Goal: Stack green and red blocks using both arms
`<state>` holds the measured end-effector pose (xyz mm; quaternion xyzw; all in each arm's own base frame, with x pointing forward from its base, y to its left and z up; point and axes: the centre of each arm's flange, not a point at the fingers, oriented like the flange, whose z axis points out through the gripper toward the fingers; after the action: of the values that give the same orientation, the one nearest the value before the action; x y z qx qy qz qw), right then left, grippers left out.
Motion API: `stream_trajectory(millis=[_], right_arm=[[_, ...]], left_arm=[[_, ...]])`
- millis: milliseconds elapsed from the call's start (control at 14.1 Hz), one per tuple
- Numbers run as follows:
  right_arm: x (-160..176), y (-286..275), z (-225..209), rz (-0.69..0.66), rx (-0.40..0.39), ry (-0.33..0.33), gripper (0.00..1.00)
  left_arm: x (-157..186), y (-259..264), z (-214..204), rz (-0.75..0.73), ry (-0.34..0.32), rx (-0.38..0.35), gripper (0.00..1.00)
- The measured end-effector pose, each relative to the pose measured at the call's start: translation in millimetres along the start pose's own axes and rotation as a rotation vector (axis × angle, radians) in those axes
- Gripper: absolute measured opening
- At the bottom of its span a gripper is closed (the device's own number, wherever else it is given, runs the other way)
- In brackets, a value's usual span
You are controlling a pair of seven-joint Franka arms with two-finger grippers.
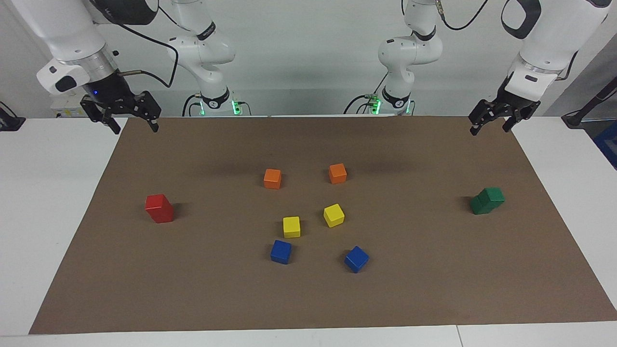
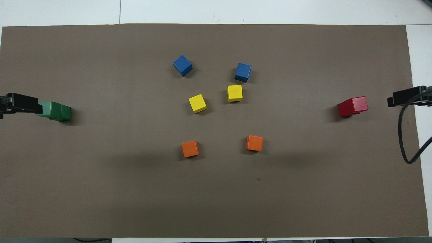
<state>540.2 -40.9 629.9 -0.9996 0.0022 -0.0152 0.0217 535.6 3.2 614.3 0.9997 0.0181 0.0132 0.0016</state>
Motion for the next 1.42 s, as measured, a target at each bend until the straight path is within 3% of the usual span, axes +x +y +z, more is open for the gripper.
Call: stream_trajectory(millis=[426, 1420], right_arm=[[-0.6, 8.6, 1.2, 0.002, -0.062, -0.009, 1.0], [-2.4, 11.7, 15.9, 0.015, -0.062, -0.04, 1.0]], left_arm=[[0.5, -0.3, -0.4, -0.001, 0.005, 0.0, 1.0], [0.7, -0.8, -0.6, -0.002, 0.007, 0.0, 1.0]])
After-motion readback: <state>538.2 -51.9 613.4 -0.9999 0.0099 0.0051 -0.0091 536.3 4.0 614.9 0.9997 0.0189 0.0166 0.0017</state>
